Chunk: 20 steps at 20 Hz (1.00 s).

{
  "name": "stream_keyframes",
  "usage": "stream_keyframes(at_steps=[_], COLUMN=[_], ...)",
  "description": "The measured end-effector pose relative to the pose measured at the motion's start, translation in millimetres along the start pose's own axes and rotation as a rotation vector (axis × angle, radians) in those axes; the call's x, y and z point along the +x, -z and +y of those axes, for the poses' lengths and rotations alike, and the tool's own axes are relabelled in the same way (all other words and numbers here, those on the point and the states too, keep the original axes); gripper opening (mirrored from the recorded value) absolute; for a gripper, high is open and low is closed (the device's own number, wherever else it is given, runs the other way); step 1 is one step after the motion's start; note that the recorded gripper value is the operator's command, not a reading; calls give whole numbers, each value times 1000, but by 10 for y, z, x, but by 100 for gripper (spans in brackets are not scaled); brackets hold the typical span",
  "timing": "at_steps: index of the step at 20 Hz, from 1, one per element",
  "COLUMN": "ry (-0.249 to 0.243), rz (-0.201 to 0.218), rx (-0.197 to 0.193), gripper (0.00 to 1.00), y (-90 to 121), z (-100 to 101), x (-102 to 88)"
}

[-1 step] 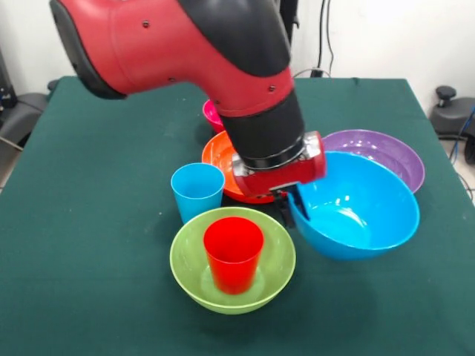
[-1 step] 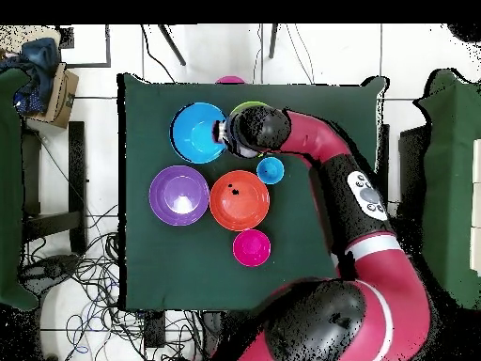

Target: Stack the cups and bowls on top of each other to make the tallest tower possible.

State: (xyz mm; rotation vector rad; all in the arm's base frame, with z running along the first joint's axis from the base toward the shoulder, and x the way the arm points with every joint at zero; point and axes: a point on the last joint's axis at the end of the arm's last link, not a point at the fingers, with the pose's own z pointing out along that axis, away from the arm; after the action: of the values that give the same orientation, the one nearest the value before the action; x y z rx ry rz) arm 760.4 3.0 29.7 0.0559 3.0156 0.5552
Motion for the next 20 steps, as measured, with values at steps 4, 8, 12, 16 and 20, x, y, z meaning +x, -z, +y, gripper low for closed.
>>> stream_keyframes(at_steps=[4,8,12,16,20], ry=[-11,-21,-23,-18,7], rz=[-11,-15,-10,-1,6], rx=[-24,-61,-85,-97,-98], gripper=[0,0,0,0,0], y=[97,249,405,516,539], z=[-113,-175,-217,-225,-167], x=[9,52,81,84,84])
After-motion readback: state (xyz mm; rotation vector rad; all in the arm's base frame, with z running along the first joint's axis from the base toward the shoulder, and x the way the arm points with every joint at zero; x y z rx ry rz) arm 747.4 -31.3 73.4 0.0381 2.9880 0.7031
